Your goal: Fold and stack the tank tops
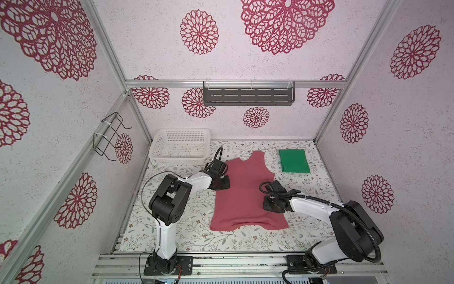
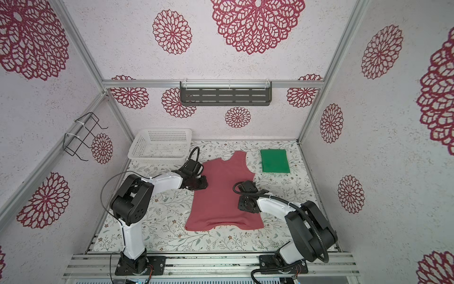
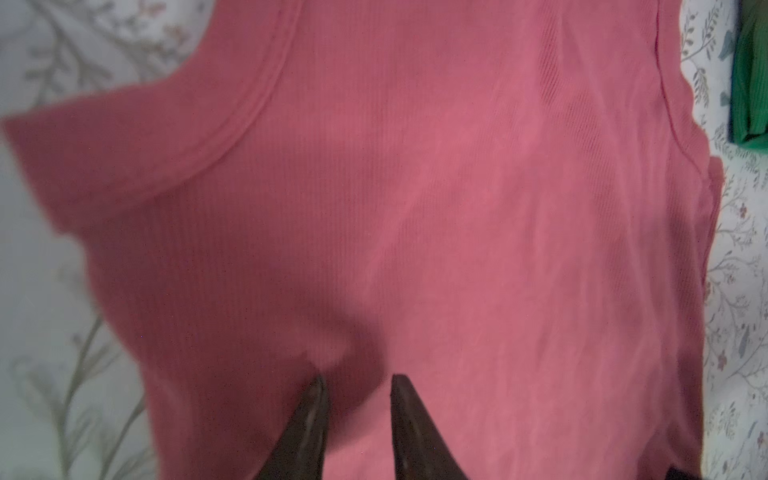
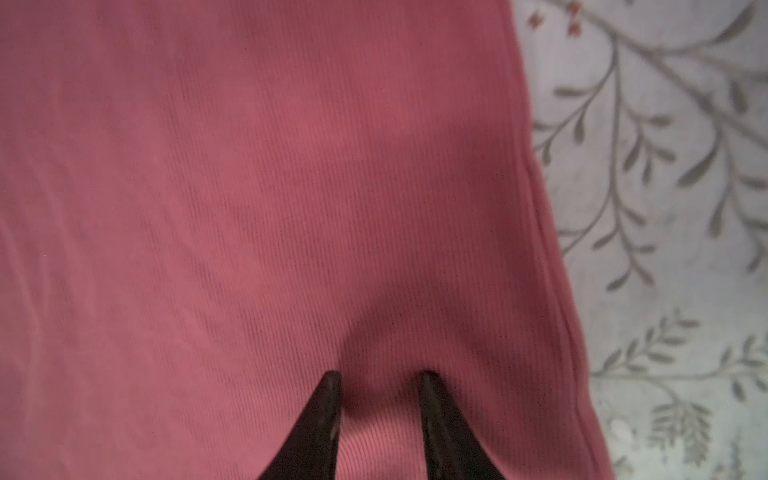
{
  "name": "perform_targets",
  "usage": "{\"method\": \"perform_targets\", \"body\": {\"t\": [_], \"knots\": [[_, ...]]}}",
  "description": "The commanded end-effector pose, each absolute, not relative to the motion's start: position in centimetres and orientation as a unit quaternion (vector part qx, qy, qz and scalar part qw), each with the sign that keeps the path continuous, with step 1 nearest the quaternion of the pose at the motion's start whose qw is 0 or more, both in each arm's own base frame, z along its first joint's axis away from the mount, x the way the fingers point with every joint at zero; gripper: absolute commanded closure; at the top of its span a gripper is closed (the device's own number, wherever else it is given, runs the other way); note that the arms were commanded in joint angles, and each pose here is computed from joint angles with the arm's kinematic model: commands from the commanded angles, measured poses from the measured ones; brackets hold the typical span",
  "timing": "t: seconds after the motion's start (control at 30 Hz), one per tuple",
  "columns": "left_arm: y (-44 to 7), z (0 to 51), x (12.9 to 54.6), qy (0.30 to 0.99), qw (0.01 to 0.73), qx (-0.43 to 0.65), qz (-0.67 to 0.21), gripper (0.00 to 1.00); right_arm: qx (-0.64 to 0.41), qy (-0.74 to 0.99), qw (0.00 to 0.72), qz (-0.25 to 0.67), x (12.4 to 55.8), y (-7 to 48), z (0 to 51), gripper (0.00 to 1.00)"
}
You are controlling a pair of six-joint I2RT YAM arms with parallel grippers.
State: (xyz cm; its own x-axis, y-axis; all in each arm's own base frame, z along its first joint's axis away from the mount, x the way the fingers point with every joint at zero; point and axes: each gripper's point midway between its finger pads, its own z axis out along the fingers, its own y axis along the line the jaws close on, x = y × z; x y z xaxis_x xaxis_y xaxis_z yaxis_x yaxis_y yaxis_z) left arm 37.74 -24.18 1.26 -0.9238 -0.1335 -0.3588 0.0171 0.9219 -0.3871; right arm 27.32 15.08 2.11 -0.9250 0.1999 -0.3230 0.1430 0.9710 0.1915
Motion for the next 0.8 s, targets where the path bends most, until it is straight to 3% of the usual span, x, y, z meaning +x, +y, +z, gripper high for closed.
{"method": "perform_targets", "body": {"t": [0.0, 0.27, 0.43, 0.57, 0.67, 0.77], "knots": [[-20.4, -3.2, 30.1, 0.975, 0.123, -0.116, -0.144, 0.74, 0.076, 0.984, 0.158, 0.042, 29.1, 12.6, 0.1, 0.65], [-18.6, -1.2, 19.2, 0.963, 0.130, -0.191, -0.143, 0.75, -0.091, 0.977, 0.185, 0.059, 40.0, 16.8, 1.1, 0.65], [-18.1, 6.9, 19.8, 0.950, 0.204, -0.170, -0.162, 0.56, -0.130, 0.963, 0.237, -0.002, 45.1, 16.0, 7.9, 0.54], [-16.9, 11.5, 22.9, 0.936, 0.235, -0.155, -0.212, 0.51, -0.098, 0.958, 0.264, -0.043, 43.6, 13.5, 13.5, 0.46], [-16.4, 12.2, 25.9, 0.938, 0.244, -0.137, -0.205, 0.55, -0.058, 0.965, 0.255, -0.023, 39.6, 12.3, 13.9, 0.47], [-18.0, 12.2, 28.5, 0.948, 0.238, -0.093, -0.188, 0.57, 0.003, 0.970, 0.243, -0.027, 35.3, 9.5, 13.2, 0.53]]}}
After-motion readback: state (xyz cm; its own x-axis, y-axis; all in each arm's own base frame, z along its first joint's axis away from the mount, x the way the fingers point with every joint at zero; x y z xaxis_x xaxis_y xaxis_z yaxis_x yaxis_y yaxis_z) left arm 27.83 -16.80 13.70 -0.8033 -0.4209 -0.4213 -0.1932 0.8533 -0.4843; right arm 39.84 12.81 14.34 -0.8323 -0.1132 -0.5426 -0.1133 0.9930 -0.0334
